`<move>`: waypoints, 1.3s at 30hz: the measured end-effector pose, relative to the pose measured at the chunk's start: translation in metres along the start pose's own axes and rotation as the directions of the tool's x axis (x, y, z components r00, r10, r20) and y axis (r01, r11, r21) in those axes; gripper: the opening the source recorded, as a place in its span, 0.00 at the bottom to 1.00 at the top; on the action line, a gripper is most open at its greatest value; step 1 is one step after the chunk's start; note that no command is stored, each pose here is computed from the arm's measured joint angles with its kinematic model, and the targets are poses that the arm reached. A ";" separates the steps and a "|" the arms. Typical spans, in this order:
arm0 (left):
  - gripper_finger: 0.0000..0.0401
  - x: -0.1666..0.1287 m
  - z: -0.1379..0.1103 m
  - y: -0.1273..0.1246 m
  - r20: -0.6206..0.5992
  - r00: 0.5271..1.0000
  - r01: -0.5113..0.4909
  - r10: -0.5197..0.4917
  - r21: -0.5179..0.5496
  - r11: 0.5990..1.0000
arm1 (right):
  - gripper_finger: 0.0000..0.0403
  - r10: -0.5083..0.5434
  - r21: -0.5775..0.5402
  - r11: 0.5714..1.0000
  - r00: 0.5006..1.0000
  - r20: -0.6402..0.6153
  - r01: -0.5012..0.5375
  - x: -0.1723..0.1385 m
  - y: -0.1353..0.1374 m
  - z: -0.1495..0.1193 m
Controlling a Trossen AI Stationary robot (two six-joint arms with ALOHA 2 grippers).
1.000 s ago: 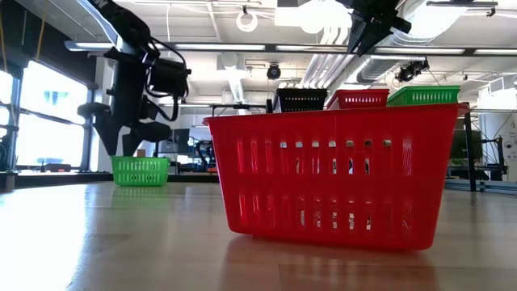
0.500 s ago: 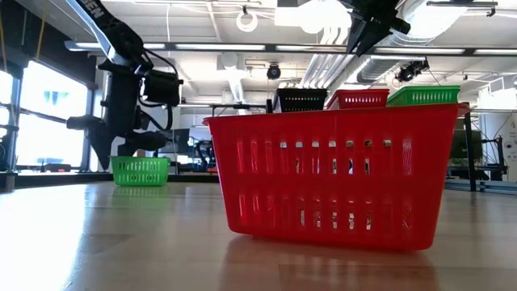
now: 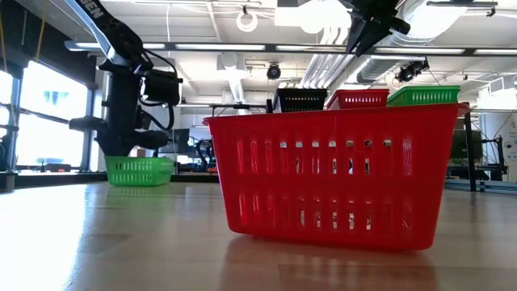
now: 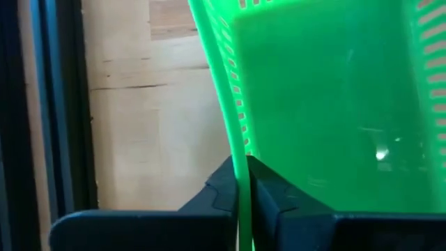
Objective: Stack baskets on shelf by color
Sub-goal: Stack the green bin on top of the green bin on the shelf
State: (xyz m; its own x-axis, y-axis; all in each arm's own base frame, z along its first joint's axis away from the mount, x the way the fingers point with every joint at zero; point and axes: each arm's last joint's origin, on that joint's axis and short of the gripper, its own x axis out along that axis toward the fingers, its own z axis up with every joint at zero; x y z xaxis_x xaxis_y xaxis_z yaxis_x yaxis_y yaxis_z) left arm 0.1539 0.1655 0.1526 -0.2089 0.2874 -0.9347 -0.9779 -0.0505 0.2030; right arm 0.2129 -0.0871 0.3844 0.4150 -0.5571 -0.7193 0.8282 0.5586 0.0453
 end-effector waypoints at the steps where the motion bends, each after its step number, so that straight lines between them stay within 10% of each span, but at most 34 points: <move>1: 0.01 -0.001 0.000 0.000 -0.007 1.000 0.011 -0.011 0.002 1.000 | 0.29 0.012 -0.013 1.000 1.000 -0.007 -0.012 0.000 0.000 0.000; 16: 0.00 -0.058 -0.018 0.008 0.116 0.956 0.271 -0.269 -0.007 0.962 | 0.29 0.314 -0.331 0.898 0.949 0.024 -0.289 -0.011 0.030 0.001; 24: 0.00 -0.094 -0.035 0.013 0.163 0.883 0.447 -0.441 -0.005 0.894 | 0.29 0.532 -0.518 0.736 0.845 0.046 -0.435 -0.029 0.060 -0.005; 39: 0.00 -0.182 -0.050 0.002 0.194 0.710 0.649 -0.678 0.196 0.735 | 0.29 0.768 -0.526 0.603 0.614 0.181 -0.599 -0.067 0.107 -0.014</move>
State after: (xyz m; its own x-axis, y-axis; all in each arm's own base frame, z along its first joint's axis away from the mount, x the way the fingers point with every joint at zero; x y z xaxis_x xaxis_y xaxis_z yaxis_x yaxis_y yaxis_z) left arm 0.1897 0.0651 0.3083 0.5165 0.4235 -0.7443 -0.8524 0.3372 -0.3996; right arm 0.2686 0.0185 0.4281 0.9591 -0.0241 -0.2819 0.0525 0.9942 0.0934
